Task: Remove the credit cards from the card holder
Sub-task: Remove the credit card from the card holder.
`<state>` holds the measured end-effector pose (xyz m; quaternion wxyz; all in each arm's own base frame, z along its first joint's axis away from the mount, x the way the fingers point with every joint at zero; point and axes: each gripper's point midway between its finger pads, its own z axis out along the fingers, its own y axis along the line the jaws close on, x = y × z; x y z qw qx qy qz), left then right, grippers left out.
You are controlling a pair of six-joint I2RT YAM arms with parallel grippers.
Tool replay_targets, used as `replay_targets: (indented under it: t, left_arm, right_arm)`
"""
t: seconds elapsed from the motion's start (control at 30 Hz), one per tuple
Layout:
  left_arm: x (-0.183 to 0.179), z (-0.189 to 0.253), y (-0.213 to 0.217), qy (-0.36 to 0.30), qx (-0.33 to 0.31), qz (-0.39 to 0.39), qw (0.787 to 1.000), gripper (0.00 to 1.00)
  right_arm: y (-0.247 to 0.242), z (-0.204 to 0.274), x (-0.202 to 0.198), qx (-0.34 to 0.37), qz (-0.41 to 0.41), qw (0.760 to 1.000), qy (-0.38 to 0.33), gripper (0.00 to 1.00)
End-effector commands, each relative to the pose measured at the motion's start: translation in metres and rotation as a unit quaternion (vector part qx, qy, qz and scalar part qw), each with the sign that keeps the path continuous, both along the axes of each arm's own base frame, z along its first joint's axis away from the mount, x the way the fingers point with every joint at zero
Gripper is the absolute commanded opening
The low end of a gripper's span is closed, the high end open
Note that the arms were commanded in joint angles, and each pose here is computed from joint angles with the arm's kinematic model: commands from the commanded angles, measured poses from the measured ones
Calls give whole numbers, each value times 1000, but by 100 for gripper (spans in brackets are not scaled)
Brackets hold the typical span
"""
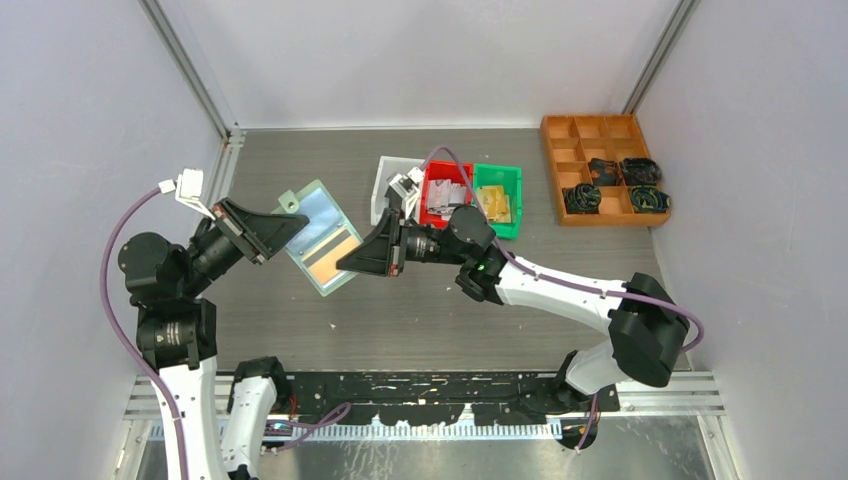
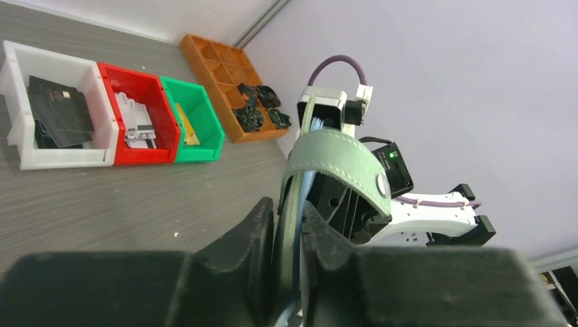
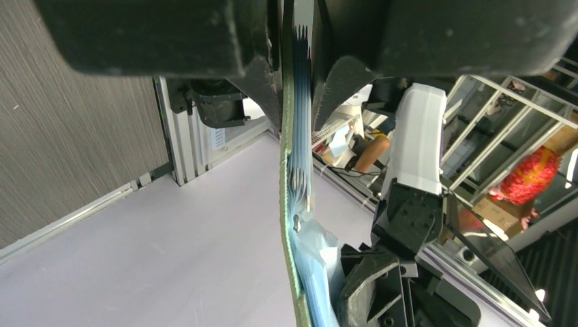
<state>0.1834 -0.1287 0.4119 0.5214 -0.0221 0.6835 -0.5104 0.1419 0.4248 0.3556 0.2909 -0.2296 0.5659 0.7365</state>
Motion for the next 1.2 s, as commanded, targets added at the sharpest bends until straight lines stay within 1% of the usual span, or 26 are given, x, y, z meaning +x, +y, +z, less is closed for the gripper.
replay_targets:
  t: [0.0, 0.13, 0.17, 0.27, 0.3, 0.37, 0.47, 0.57, 0.67, 0.8, 1.0, 1.17]
  left_arm:
    - [-3, 15, -3, -33, -2, -17, 999, 15]
    - [-10, 17, -7, -46, 8, -37, 998, 2]
    - [-11, 16, -8, -51, 14, -40, 998, 0]
    - [-11, 11, -5, -61, 43, -26, 997, 0]
    - [-10, 8, -2, -61, 54, -15, 997, 0]
    - [-5, 4, 1, -52, 63, -2, 997, 0]
    - [0, 4, 1, -25, 42, -7, 999, 0]
    - [8, 2, 1, 1, 21, -8, 1000, 0]
    - [13, 3, 2, 14, 5, -7, 1000, 0]
    - [16, 5, 2, 24, -10, -3, 1000, 0]
    - [15, 10, 1, 38, -32, -9, 999, 0]
    - [14, 15, -1, 41, -37, -15, 998, 0]
  right_arm:
    - [-4, 29, -14, 29, 3, 997, -66, 3]
    - [-5, 27, -13, 26, -2, 997, -71, 6]
    - [-5, 28, -13, 27, -3, 997, -72, 7]
    - [-5, 31, -13, 29, -2, 997, -68, 9]
    - [-5, 32, -13, 29, -1, 998, -63, 12]
    - [-5, 32, -14, 28, 10, 998, -49, 24]
    - [-8, 30, -18, 38, 34, 998, -30, 30]
    - [-16, 33, -19, 64, 45, 997, -17, 31]
    - [-24, 34, -19, 78, 48, 996, -7, 32]
    - [-28, 30, -20, 76, 44, 996, -3, 33]
    - [-31, 25, -10, 66, 22, 998, 7, 33]
    - [-32, 22, -6, 60, 14, 998, 6, 33]
